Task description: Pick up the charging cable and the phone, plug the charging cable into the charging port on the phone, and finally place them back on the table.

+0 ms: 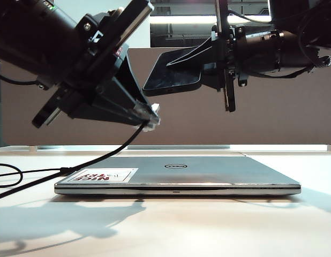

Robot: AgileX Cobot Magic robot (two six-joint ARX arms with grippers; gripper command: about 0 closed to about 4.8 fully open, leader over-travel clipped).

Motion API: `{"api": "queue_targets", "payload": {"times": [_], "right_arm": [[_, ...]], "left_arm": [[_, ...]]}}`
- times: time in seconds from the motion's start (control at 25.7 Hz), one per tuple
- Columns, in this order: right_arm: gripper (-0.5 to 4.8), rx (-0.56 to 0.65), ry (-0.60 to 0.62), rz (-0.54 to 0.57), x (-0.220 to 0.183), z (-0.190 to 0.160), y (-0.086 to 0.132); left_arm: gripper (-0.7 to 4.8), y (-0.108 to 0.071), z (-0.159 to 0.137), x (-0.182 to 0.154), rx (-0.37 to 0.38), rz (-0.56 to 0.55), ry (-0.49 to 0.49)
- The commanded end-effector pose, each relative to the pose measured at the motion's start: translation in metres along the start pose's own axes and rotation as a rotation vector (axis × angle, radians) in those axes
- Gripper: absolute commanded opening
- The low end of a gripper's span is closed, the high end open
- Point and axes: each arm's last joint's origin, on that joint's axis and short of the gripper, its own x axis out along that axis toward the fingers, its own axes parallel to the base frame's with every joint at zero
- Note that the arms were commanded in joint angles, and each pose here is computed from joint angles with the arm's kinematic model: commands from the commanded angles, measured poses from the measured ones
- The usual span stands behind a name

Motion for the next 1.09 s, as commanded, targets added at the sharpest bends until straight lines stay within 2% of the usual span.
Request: {"api": "queue_targets", "payload": {"times": [0.04,0.27,0.35,1.09], "right_arm": [[-0.04,-0.027,-0.025,0.015,0.002,0.002,0.004],[-0.05,0.014,-0.017,0.028,0.006,-0.001,0.003],[-0.05,0.048,-0.011,0.028,0.007,-0.003,0.003],[-0.05,0.097,0.032,0.022,0.015,-0.012,-0.006]], "left_arm": [[-0.06,-0.002,0.002,-0.001,-0.007,-0.020,-0.022],[-0.06,-0.002,0.002,-0.001,-0.044,-0.021,-0.022],[-0.06,-0.002,0.002,-0.001,-0.044,-0.021,-0.023],[-0.06,-0.003,0.003,-0.001,-0.042,-0.025,-0.029]]}}
